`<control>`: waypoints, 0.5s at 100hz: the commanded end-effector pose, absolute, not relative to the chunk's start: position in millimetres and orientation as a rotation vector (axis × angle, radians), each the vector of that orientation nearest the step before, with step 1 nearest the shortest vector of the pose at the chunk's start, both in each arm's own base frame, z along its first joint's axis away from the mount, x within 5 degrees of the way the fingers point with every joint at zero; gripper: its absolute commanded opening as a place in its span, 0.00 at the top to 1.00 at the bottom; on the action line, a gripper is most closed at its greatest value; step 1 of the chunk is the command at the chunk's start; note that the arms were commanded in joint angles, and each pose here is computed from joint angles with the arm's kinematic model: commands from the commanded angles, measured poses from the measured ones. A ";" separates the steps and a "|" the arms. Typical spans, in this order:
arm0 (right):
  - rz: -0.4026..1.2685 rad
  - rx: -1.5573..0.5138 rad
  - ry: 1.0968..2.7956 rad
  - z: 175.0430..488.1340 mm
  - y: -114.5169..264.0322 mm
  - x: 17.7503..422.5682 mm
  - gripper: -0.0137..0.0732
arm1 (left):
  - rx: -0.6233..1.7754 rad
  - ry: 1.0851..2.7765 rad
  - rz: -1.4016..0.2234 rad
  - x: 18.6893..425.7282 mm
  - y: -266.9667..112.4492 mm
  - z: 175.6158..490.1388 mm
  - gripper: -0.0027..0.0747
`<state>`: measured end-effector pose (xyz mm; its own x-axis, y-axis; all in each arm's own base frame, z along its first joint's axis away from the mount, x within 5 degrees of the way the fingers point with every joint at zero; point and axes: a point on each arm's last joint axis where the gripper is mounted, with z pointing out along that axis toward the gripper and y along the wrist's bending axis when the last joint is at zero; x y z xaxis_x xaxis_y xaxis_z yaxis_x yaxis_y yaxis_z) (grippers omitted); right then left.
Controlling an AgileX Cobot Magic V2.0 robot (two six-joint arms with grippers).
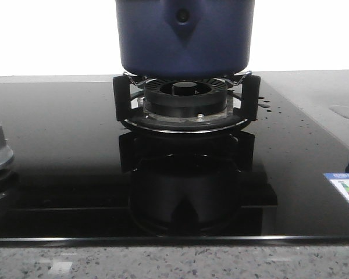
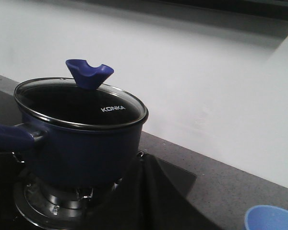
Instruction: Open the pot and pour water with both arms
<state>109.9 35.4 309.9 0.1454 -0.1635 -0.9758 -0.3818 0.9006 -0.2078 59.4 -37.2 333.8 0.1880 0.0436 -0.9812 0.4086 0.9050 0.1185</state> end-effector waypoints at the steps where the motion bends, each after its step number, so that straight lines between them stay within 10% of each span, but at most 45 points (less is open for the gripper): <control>1: 0.188 -0.461 1.389 320.2 36.9 108.4 0.92 | 0.351 1.354 -0.298 57.7 -35.9 335.0 0.99; 50: 0.188 -0.461 1.389 320.2 36.9 108.4 0.92 | 0.341 1.398 -0.300 62.2 -35.5 321.1 0.99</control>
<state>109.8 35.6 309.9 0.1464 -0.1653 -0.9753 -0.3839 0.8992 -0.2100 61.5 -36.5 313.8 0.1434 0.0447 -0.9887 0.4046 0.9090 0.0998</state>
